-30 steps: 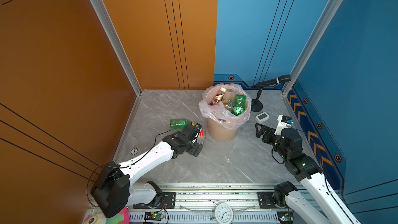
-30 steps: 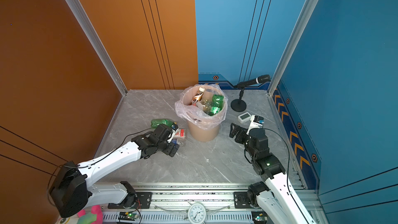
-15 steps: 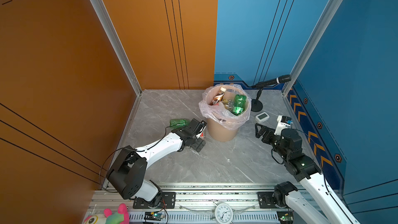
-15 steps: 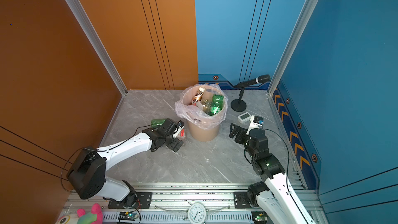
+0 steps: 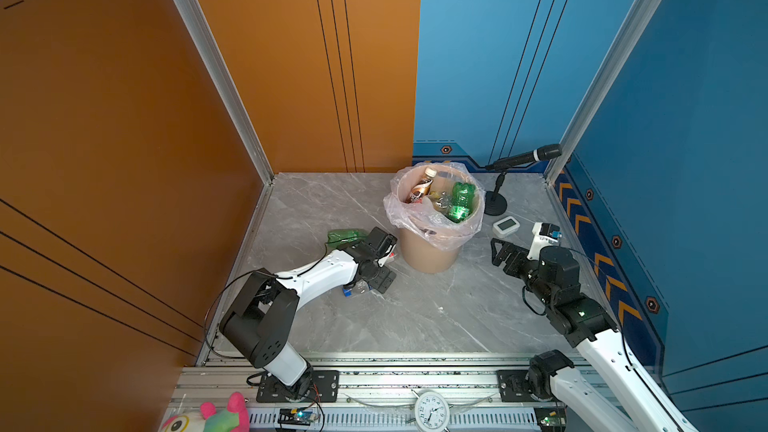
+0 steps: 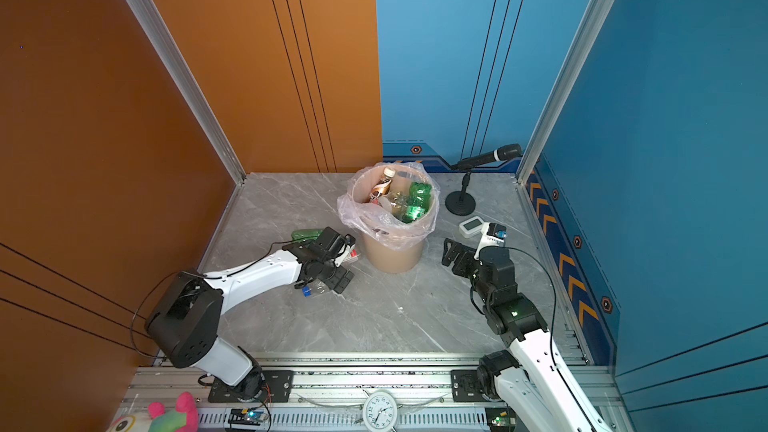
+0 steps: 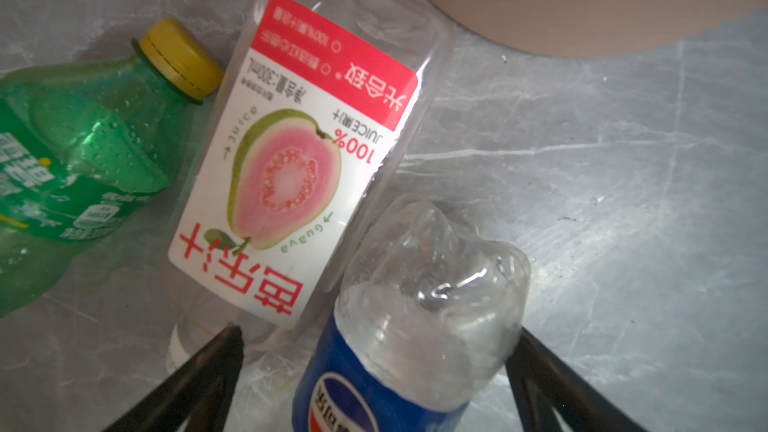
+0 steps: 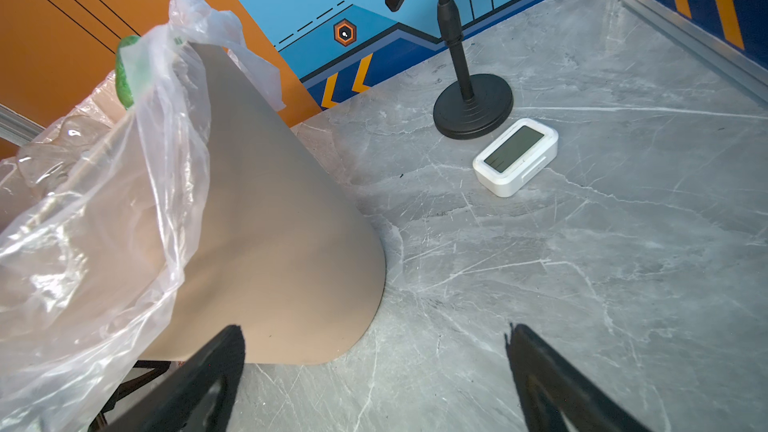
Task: Put the plastic bottles in the bin
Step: 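Grasp the blue-labelled water bottle with the left gripper and lift it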
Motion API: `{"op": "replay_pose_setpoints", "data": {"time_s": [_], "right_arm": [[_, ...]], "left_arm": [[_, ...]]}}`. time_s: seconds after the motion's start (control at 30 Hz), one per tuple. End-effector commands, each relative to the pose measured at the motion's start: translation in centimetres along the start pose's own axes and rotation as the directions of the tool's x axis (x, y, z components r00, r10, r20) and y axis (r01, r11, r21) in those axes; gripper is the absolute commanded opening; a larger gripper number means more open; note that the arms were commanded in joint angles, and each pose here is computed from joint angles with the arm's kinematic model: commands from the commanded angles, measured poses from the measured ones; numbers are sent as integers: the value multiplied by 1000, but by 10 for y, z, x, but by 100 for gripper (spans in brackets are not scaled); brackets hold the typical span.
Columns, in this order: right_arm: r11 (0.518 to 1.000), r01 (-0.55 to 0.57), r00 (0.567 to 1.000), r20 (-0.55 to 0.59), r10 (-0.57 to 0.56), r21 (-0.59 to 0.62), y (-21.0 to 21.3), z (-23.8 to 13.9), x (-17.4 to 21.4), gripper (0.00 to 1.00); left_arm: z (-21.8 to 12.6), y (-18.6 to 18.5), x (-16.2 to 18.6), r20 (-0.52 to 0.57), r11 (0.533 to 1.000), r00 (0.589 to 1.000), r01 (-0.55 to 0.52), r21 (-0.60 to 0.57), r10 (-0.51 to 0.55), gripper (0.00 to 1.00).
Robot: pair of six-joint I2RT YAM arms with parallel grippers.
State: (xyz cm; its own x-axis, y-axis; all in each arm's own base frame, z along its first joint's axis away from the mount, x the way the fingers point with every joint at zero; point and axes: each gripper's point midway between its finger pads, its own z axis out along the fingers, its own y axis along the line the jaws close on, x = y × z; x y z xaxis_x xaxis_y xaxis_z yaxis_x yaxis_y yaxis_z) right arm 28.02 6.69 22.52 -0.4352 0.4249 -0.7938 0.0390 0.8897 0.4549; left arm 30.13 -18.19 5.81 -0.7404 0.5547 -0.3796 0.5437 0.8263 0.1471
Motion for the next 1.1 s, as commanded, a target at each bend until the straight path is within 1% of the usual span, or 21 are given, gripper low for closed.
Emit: {"op": "replay_pose_setpoints", "data": {"time_s": [0.0,0.23,0.37,0.53,0.8,0.83,0.93,1.07], "right_arm": [[1000,-5,1000,25,6,-15,3,0,-7,100],[1000,-10,1000,27,10,-2,0,0,-6,100],[1000,-13,999,30,13,0,-1,-1,-7,100],[1000,-16,999,33,16,4,-2,-3,-6,100],[1000,-20,999,46,19,14,-6,-7,-8,100],[1000,-19,999,46,18,17,-6,-8,-8,100],[1000,-21,998,52,20,20,-7,-8,-9,100],[1000,-23,998,56,21,21,-7,-9,-11,100]], "left_arm": [[2,-10,10,-54,997,998,43,58,-40,97],[2,-16,21,-78,998,996,55,37,-52,94],[0,-18,21,-76,998,996,53,26,-51,92],[2,-22,21,-85,996,994,72,44,-68,87],[12,-29,22,-124,993,988,100,61,-92,88],[13,-30,23,-130,993,987,102,62,-94,84],[15,-31,23,-135,992,986,109,62,-100,76],[5,-31,15,-98,991,989,114,70,-107,59]]}}
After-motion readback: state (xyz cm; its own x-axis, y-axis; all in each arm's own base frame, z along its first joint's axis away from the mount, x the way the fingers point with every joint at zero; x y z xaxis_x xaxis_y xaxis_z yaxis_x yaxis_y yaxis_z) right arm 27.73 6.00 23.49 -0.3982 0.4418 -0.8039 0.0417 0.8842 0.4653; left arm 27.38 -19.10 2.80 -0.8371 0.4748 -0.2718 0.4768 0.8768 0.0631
